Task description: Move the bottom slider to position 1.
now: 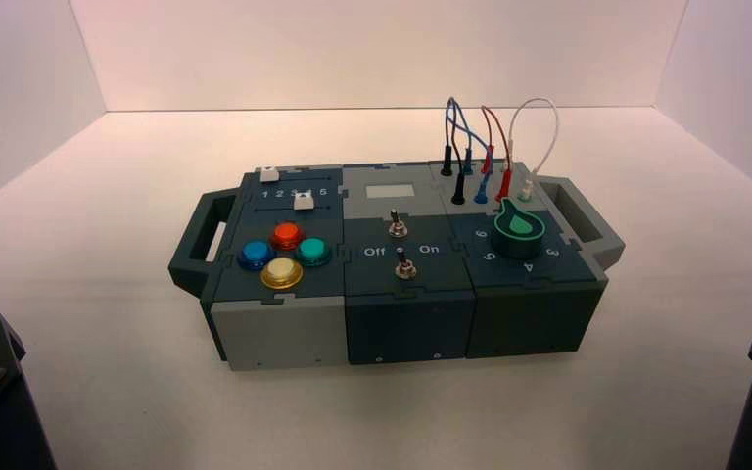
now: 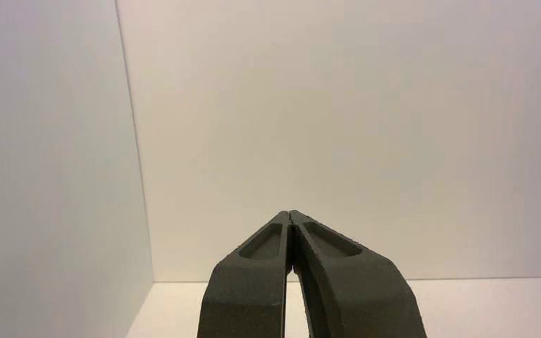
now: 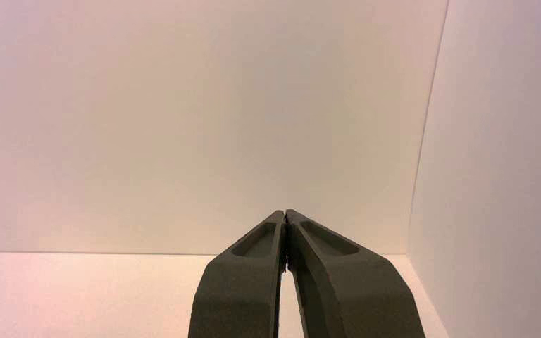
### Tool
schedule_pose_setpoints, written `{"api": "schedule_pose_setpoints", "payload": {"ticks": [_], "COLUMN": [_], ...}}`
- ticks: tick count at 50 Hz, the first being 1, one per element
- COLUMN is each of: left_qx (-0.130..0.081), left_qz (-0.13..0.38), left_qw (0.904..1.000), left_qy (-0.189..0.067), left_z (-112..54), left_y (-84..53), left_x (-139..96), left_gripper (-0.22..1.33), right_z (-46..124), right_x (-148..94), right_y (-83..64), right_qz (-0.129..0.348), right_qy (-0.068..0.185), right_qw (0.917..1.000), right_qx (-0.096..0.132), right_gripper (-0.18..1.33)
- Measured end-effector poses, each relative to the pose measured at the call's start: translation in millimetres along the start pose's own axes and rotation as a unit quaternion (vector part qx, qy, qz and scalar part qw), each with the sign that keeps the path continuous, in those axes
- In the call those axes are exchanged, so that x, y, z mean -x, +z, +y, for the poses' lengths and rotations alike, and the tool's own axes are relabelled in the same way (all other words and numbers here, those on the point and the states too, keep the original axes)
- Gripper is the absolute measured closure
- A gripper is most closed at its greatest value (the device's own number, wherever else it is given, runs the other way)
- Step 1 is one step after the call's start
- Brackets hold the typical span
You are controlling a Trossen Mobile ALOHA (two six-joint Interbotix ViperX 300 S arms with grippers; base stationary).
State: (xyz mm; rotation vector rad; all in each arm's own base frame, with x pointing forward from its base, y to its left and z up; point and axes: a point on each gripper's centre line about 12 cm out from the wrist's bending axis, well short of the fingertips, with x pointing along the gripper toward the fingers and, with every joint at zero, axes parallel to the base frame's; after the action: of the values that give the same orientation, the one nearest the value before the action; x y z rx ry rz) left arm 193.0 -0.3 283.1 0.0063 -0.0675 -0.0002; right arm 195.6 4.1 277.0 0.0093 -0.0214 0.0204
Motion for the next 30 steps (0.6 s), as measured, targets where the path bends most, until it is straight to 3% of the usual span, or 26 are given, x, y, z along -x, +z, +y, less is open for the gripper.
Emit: {"api": "schedule_pose_setpoints", "payload": {"ticks": [30], "left_qx": [0.000], "left_qz": [0.008], "left_qw": [1.0000], "left_qy": [0.000], "left_z": [0.0], "left_y": [-2.1], "left_x": [-0.2], "left_gripper": [1.27], "right_z": [0.2], "right_x": [-1.3], "right_y": [-5.3], "right_qz": [0.019], "right_qy": [0.000], "right_qw": [0.9998], "right_qx": [-0.002], "right_gripper": [1.29]}}
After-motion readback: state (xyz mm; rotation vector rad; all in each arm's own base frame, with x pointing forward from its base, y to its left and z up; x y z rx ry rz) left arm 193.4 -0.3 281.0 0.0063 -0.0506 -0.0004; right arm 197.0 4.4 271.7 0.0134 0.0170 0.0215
